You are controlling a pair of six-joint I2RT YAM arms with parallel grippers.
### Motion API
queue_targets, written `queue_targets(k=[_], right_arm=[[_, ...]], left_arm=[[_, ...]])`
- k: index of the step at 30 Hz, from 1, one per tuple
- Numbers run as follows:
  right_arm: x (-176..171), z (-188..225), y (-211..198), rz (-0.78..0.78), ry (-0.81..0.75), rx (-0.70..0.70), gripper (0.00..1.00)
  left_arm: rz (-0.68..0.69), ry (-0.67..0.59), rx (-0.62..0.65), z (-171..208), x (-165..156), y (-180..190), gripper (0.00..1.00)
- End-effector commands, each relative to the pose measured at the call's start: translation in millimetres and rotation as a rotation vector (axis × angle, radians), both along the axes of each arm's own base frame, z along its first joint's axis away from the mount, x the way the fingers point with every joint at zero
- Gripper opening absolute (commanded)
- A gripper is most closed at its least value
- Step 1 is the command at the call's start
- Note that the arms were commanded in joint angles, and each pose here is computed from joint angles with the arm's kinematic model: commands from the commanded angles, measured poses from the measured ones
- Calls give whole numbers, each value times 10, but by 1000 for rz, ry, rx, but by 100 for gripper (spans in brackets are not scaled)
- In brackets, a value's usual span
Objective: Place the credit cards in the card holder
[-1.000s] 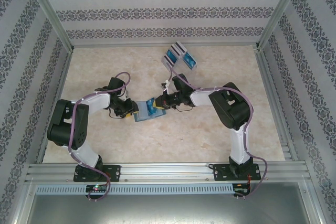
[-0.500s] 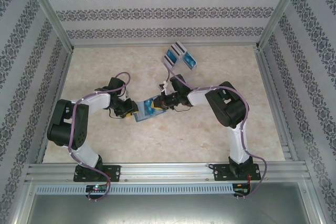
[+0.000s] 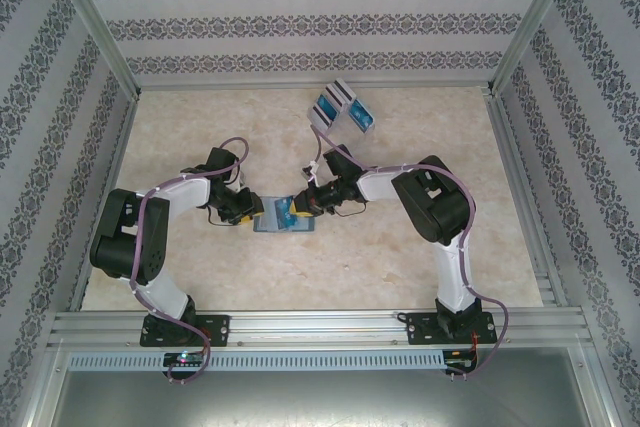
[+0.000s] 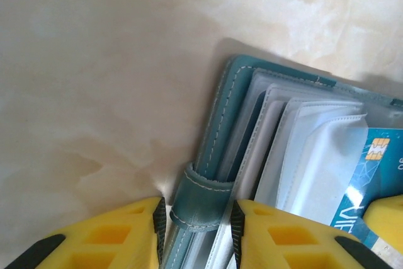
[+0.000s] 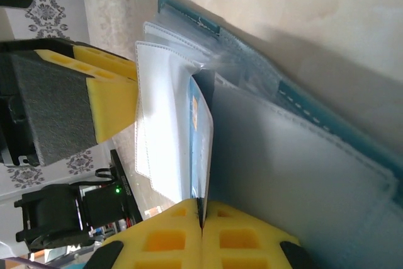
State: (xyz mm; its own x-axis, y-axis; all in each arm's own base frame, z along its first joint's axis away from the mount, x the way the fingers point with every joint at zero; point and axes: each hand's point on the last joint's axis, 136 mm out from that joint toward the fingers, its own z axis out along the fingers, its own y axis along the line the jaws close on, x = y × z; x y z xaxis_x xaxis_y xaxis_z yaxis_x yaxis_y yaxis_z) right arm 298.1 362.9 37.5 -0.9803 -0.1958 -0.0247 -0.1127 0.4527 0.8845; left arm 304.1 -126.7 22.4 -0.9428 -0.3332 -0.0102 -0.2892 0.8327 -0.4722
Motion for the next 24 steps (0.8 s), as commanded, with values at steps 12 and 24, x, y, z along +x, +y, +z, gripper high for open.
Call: queue_targets(k=[12,24], right_arm=[[-26,54,426,-38,-74,-80,4],[-65,144,225,-10,-139,-188,36]], left_arm=[[11,47,23,-150,-123,46,32],[10,49,44,-167,-141,81,30]])
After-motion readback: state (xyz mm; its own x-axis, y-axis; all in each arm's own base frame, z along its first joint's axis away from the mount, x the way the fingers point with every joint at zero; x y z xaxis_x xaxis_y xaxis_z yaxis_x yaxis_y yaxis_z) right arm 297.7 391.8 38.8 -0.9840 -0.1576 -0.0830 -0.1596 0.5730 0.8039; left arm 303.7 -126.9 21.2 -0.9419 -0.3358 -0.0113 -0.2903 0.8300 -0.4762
